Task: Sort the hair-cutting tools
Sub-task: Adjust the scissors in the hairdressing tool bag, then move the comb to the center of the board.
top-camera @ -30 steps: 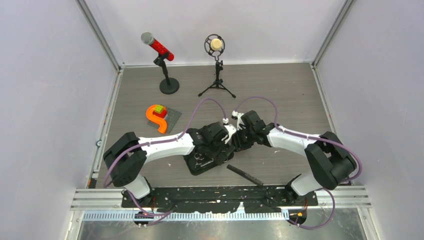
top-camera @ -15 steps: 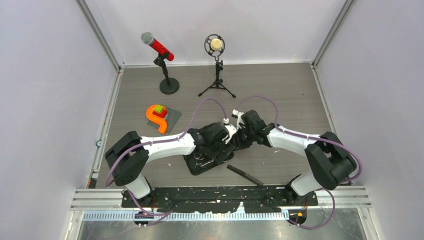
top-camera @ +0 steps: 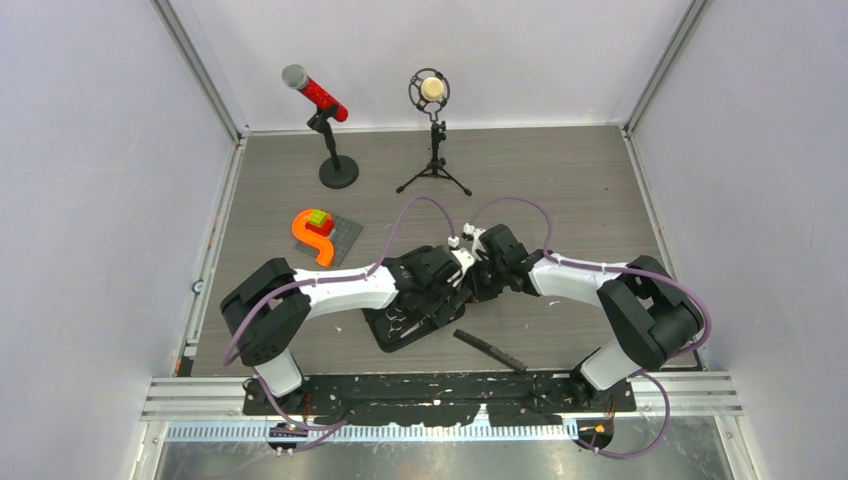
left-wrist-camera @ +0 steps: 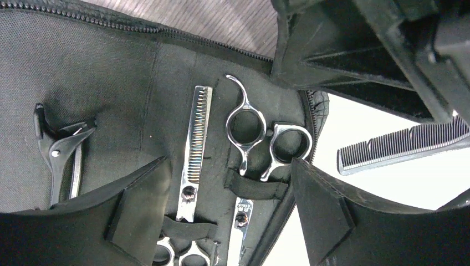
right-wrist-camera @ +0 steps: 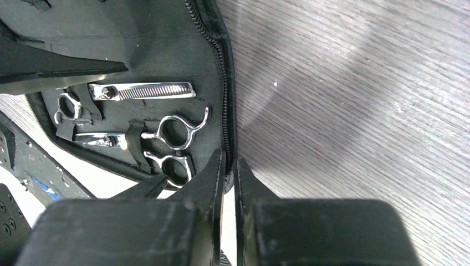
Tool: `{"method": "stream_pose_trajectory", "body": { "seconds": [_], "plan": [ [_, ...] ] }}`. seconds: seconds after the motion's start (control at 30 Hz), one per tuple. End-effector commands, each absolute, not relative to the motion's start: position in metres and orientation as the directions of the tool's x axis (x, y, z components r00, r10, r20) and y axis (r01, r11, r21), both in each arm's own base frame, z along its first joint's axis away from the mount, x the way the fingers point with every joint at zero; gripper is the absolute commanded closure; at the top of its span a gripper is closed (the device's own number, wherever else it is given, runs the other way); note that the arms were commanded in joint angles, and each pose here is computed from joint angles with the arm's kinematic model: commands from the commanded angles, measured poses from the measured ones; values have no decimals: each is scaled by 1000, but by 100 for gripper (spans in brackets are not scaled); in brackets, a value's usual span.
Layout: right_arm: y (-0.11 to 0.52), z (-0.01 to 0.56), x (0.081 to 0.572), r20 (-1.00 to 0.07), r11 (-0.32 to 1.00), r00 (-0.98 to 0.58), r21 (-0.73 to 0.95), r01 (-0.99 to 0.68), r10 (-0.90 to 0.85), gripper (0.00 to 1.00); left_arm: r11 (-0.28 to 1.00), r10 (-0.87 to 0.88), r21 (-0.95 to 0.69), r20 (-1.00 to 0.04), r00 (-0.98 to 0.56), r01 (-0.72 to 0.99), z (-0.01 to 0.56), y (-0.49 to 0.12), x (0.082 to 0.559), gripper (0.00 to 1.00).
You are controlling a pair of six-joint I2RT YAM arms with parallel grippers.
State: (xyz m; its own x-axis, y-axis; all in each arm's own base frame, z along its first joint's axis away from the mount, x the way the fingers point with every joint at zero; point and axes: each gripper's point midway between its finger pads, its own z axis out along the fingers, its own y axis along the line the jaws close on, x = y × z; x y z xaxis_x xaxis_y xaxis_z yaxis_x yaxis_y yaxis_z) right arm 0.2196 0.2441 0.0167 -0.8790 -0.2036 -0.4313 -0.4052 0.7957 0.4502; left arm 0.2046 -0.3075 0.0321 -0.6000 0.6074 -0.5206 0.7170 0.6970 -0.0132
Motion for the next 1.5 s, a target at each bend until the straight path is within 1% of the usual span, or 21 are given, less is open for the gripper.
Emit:
{"method": "stream_pose_trajectory", "body": {
  "seconds": [0.0, 0.2, 0.3, 0.4, 0.5, 0.57, 0.6, 0.63, 0.67, 0.7, 0.73, 0.77, 0.8, 0.83, 0.87, 0.97, 1.0, 1.03, 1.23, 1.37, 1.47],
  "plan": [
    [238, 2, 205, -389, 805, -892, 438, -400, -232, 95, 756, 546, 19, -571, -614, 654, 35, -312, 227, 22],
    [236, 1, 205, -389, 806, -889, 430, -405, -239, 95, 803, 511, 46, -567, -646, 594, 32, -295, 234, 28],
    [235, 0, 205, -389, 809, -889, 425, -406, -242, 95, 810, 512, 56, -552, -658, 583, 29, -289, 232, 29],
    [238, 5, 208, -405, 802, -881, 424, -420, -246, 95, 808, 508, 40, -551, -662, 588, 30, -289, 228, 26],
    [241, 21, 215, -437, 794, -862, 415, -445, -255, 94, 809, 491, 27, -579, -651, 587, 45, -290, 229, 18],
    [244, 42, 227, -481, 787, -834, 389, -479, -270, 88, 812, 473, 17, -603, -642, 583, 60, -291, 232, 13],
    [243, 47, 231, -494, 792, -826, 372, -483, -272, 81, 816, 461, 9, -614, -641, 578, 68, -290, 233, 12],
    [242, 58, 233, -506, 792, -815, 357, -495, -281, 77, 820, 445, -1, -627, -639, 572, 76, -289, 234, 10],
    [240, 67, 236, -525, 798, -804, 339, -499, -279, 69, 824, 426, -14, -643, -636, 566, 86, -288, 235, 8],
    [235, 71, 235, -519, 804, -804, 322, -500, -292, 66, 830, 405, -27, -656, -637, 556, 94, -285, 236, 7],
    [232, 78, 236, -532, 810, -795, 305, -500, -291, 59, 838, 381, -43, -667, -640, 544, 103, -281, 237, 6],
    [225, 78, 230, -510, 817, -804, 292, -497, -307, 56, 847, 347, -67, -682, -644, 528, 115, -276, 237, 5],
    [221, 82, 227, -511, 821, -802, 281, -496, -310, 50, 856, 319, -86, -689, -650, 510, 122, -270, 238, 4],
    [214, 79, 219, -482, 831, -814, 268, -488, -323, 47, 864, 289, -105, -697, -656, 492, 131, -263, 238, 3],
    [212, 81, 212, -479, 828, -811, 262, -496, -335, 43, 878, 254, -122, -702, -665, 463, 138, -252, 239, 1],
    [199, 73, 183, -401, 837, -833, 234, -495, -380, 36, 900, 173, -164, -715, -677, 404, 158, -226, 236, 0],
    [201, 73, 174, -396, 827, -826, 231, -513, -402, 34, 908, 148, -173, -720, -678, 382, 164, -214, 236, 0],
    [197, 69, 164, -366, 831, -833, 222, -510, -414, 33, 921, 116, -180, -720, -684, 345, 169, -200, 237, 0],
    [200, 54, 123, -284, 785, -792, 169, -596, -540, 29, 942, -8, -243, -708, -706, 232, 178, -142, 221, 0],
    [201, 37, 115, -227, 777, -777, 113, -619, -586, 29, 945, -48, -257, -724, -688, 204, 182, -119, 208, 0],
    [210, 30, 114, -226, 768, -769, 113, -631, -599, 30, 949, -44, -243, -730, -681, 199, 179, -109, 199, 0]
  ]
}}
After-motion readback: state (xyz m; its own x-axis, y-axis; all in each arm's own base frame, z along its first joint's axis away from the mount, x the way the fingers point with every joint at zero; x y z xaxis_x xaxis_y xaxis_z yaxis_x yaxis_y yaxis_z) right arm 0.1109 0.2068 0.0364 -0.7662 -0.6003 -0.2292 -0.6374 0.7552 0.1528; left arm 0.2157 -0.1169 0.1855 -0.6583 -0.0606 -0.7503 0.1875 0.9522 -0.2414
